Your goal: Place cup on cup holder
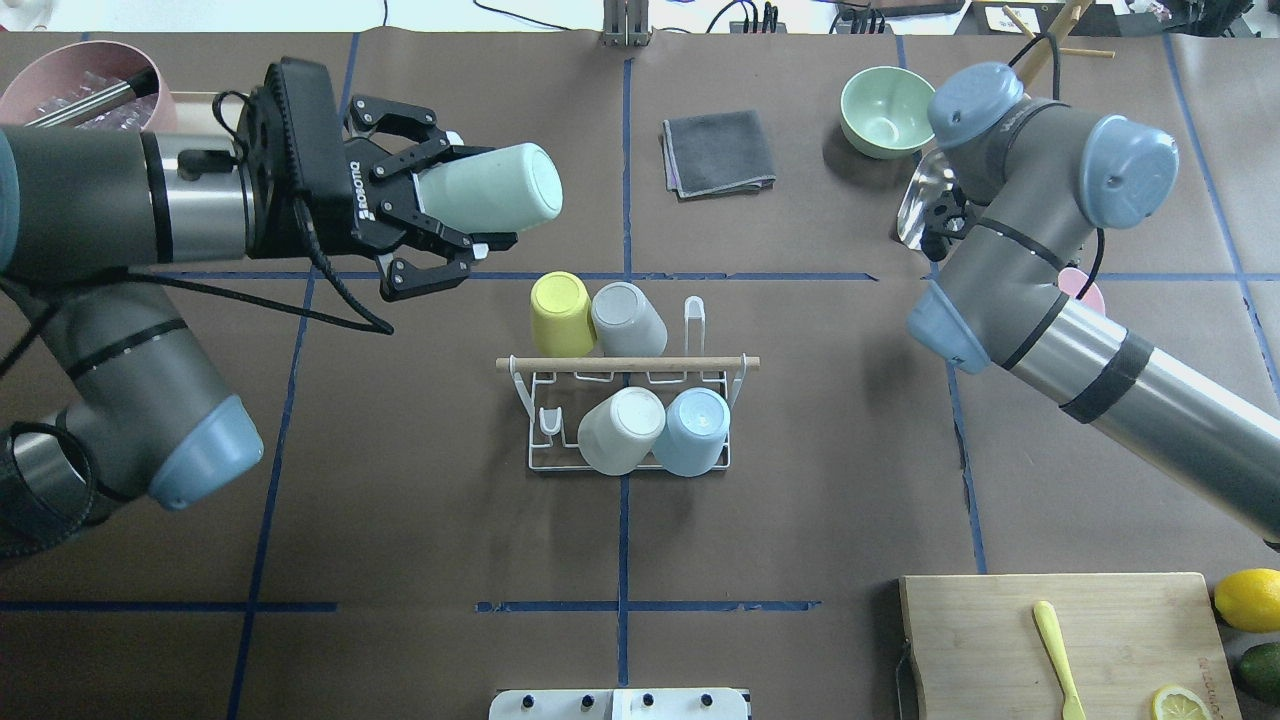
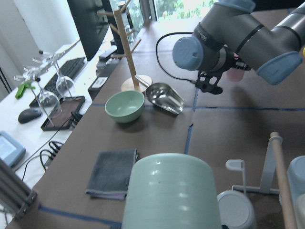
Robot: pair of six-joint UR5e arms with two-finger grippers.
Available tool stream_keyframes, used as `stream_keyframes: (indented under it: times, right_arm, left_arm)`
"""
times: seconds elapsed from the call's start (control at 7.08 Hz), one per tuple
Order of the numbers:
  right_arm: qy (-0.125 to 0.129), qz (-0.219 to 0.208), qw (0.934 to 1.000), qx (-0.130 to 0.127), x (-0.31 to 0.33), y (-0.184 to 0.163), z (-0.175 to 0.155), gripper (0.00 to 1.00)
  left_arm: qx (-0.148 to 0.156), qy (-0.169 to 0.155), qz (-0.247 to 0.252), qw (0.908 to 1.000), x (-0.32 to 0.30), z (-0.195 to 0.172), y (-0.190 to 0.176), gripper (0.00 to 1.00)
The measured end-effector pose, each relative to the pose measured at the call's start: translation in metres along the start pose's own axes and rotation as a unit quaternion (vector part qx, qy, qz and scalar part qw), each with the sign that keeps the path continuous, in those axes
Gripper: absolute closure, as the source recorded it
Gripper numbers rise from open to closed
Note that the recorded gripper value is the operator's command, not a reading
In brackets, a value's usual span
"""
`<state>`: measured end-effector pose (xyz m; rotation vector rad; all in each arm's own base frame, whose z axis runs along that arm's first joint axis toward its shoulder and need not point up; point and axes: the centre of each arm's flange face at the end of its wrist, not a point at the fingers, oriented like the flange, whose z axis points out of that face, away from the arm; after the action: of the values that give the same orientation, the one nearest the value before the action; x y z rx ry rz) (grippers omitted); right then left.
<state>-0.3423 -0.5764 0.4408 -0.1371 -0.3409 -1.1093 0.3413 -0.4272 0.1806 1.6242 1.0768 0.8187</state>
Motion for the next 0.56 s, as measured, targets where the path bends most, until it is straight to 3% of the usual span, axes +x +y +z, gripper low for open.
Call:
stream_keyframes:
  times: [0.14,0.28,0.42,0.56]
  right_arm:
    - [-0.031,-0.006,0.9949,0.095,0.004,0.005,-0.029,0.91]
    - [-0.066,-0.008,0.9811,0.182,0.004,0.011,-0.051,0.91]
    - [-0.094,-0.007,0.9593,0.266,-0.002,0.019,-0.073,0.91]
    - [-0.105,-0.009,0.9352,0.338,-0.014,0.022,-0.092,0.91]
  left_arm:
    - [0.051,-0.013,0.0,0.9986,0.03,0.001,0.003,0.94]
    - [0.093,-0.026,-0.007,0.9953,0.054,-0.002,0.01,0.94]
    - [0.129,-0.043,-0.021,0.9904,0.078,-0.005,0.021,0.94]
    - [0.154,-0.06,-0.042,0.9854,0.103,-0.004,0.035,0.93]
